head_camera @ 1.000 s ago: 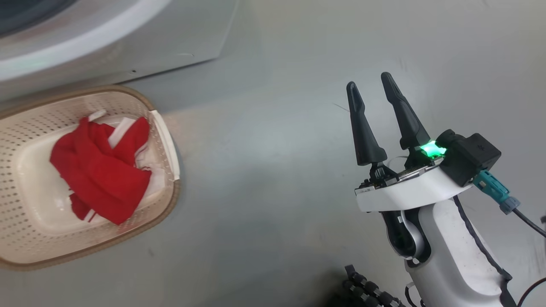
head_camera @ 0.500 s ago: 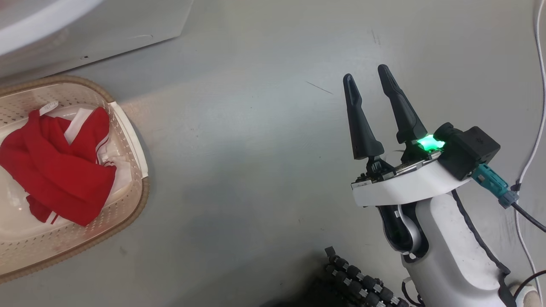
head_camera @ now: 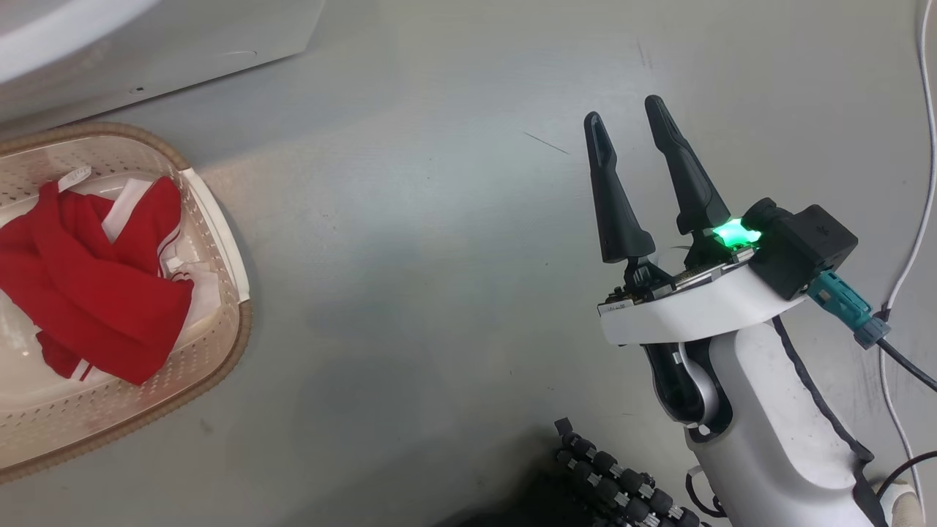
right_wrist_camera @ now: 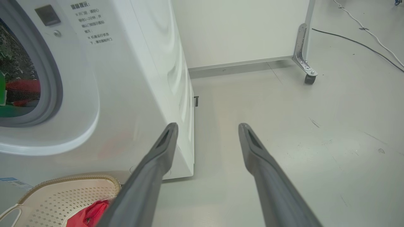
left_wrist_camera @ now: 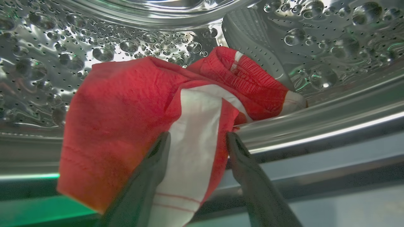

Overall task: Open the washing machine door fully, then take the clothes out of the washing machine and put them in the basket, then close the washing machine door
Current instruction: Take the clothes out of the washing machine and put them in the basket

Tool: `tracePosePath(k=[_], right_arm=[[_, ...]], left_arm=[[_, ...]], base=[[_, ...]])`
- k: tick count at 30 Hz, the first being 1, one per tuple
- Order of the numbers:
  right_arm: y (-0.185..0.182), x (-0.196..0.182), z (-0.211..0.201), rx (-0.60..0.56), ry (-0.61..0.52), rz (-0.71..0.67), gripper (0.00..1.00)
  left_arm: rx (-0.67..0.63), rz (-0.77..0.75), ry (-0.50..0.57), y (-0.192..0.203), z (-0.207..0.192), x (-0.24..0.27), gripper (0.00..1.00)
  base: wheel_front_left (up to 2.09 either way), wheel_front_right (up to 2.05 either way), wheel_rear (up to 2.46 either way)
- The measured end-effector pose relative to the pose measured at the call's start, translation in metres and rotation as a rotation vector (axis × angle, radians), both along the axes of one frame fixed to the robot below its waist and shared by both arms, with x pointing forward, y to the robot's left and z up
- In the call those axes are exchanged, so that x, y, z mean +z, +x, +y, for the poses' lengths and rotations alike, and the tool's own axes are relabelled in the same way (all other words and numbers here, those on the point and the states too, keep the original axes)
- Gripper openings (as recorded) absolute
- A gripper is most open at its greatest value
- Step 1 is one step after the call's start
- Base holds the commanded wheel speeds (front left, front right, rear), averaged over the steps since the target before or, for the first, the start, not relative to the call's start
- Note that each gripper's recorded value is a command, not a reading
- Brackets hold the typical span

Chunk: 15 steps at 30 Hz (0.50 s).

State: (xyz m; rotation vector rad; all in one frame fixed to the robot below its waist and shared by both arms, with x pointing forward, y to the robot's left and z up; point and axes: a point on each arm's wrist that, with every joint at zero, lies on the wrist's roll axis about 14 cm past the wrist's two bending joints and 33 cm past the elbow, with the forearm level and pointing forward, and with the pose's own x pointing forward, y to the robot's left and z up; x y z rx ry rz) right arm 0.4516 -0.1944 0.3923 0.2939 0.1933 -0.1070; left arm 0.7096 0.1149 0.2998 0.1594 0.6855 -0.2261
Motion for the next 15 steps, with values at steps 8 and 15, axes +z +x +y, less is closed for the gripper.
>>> tracePosePath(k=[8, 15], right_arm=[[0.002, 0.001, 0.0, 0.001, -0.003, -0.005, 1.0], [0.004, 0.005, 0.0, 0.004, -0.004, -0.016, 1.0]], left_arm=[[-0.003, 0.012, -0.005, 0.001, -0.004, -0.001, 0.0], [-0.008, -0.029, -0.074, 0.002, -0.02, 0.01, 0.0]], base=[[0.0, 0.0, 0.0], [0.0, 0.0, 0.0]])
